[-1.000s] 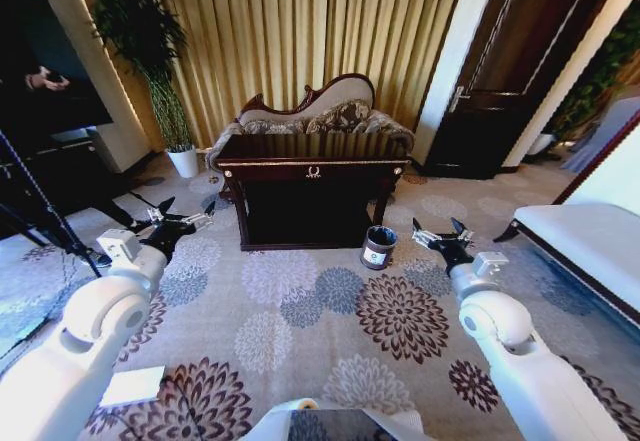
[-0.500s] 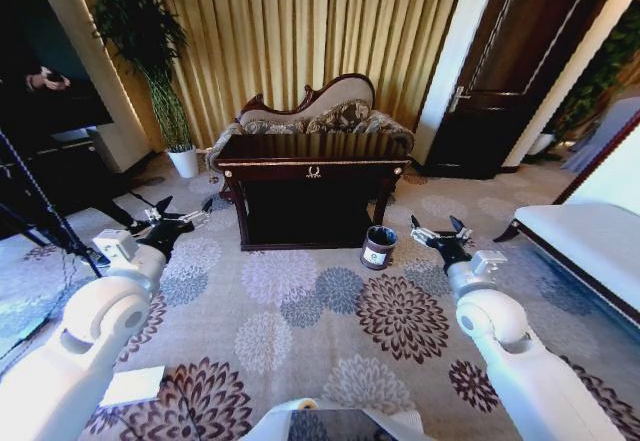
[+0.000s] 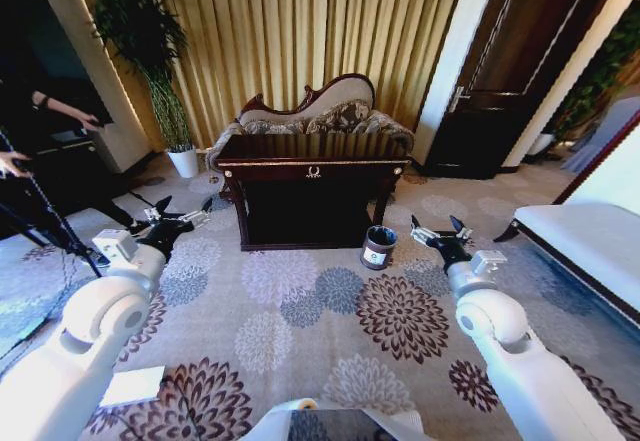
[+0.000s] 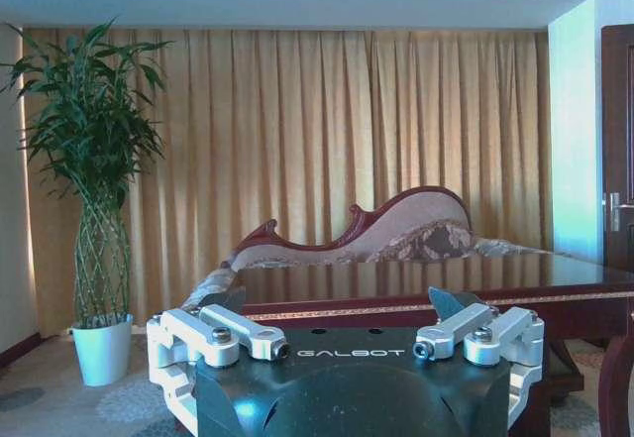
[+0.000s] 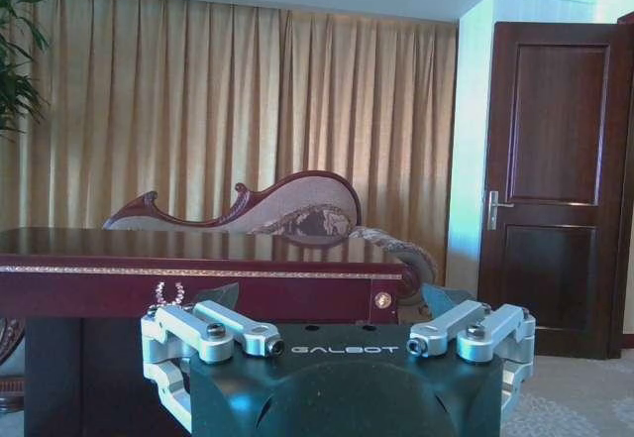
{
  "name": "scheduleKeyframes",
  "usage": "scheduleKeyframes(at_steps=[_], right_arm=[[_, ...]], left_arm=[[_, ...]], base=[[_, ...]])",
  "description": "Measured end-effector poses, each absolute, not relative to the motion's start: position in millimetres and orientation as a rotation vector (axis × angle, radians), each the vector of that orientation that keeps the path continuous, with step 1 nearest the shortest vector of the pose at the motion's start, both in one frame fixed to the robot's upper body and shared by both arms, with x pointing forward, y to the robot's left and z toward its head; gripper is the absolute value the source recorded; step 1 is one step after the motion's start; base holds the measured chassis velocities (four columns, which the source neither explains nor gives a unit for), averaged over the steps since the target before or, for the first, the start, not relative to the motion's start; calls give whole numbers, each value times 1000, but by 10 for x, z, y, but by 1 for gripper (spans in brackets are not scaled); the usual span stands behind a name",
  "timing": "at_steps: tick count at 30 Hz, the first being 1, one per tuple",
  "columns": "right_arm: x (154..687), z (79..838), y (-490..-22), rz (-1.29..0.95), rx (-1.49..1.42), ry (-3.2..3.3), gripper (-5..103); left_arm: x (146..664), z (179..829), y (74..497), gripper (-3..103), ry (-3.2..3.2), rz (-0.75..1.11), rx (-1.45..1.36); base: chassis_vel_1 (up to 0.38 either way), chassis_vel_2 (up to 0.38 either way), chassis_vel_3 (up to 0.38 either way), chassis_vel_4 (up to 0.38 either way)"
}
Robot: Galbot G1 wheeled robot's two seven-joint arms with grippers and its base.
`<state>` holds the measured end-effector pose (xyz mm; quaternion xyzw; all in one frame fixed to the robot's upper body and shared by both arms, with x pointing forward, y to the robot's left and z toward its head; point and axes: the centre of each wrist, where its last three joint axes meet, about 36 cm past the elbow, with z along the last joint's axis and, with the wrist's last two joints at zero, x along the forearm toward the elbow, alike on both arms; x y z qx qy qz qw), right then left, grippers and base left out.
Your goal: Move to the front of the table and place the trash on the table into the trash bin.
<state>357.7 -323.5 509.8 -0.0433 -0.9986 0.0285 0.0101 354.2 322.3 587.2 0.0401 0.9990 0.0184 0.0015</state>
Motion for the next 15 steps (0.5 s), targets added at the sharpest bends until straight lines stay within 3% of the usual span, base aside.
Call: scheduleKeyframes(at_steps=[15], right_arm=[[3576,5099,-3235,90,-135,-3116,100]], left_arm=[[3543,5872,3223,100,3135,59,126]], base=[[0,0,0,0]])
